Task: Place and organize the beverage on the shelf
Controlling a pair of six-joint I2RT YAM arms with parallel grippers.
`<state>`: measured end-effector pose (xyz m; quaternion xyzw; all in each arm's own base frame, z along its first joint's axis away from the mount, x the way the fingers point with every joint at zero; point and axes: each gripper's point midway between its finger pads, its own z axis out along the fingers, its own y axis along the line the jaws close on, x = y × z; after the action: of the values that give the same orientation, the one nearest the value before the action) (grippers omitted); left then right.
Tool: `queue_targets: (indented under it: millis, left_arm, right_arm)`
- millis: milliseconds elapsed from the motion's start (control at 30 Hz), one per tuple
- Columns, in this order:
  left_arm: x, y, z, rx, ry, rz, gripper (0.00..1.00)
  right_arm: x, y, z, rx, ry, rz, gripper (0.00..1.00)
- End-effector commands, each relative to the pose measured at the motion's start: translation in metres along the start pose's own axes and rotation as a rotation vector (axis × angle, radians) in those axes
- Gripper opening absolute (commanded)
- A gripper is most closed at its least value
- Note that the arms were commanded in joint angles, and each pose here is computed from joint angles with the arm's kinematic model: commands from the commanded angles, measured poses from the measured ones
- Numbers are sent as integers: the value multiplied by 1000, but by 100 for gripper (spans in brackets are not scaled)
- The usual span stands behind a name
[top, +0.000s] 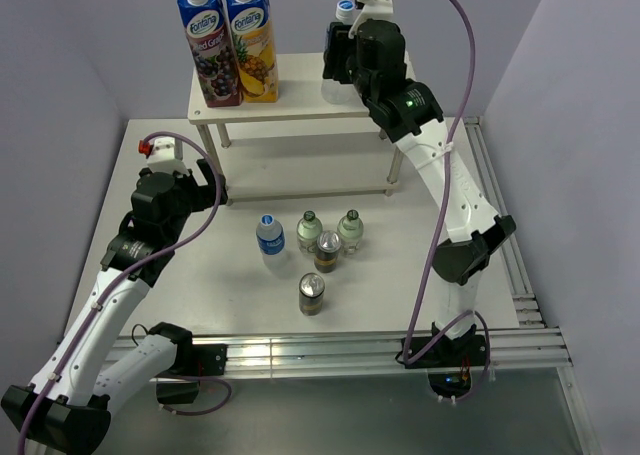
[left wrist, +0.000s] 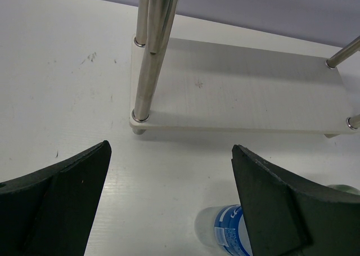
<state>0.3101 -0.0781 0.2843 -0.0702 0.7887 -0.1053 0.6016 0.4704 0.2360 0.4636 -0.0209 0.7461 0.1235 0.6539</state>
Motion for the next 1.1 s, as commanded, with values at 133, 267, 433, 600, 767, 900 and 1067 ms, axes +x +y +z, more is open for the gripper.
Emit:
queue_targets:
  millis: [133, 267, 433, 600, 767, 900, 1067]
  left_arm:
    - [-17, -7, -2, 31, -54, 8, 96]
    - [-18, -7, -2, 30, -56, 8, 96]
    - [-18, -7, -2, 27, -57, 9, 96]
    - [-17, -6, -2, 21, -54, 10, 96]
    - [-17, -5, -1, 21, -52, 10, 96]
    - [-17, -6, -1, 24, -51, 11, 96]
    - [-17, -6, -1, 21, -54, 10, 96]
  right_arm:
    - [-14, 11, 8, -25, -85, 53, 11]
    - [-10, 14, 2, -22, -80, 27, 100]
    - [-14, 21, -14, -29, -96, 10, 100]
    - [-9, 19, -39, 8, -110, 1, 100]
    - [-1, 27, -88, -3, -129, -4, 100]
    - [12, 26, -124, 1, -113, 19, 100]
    - [67, 49, -168, -167, -5, 125, 100]
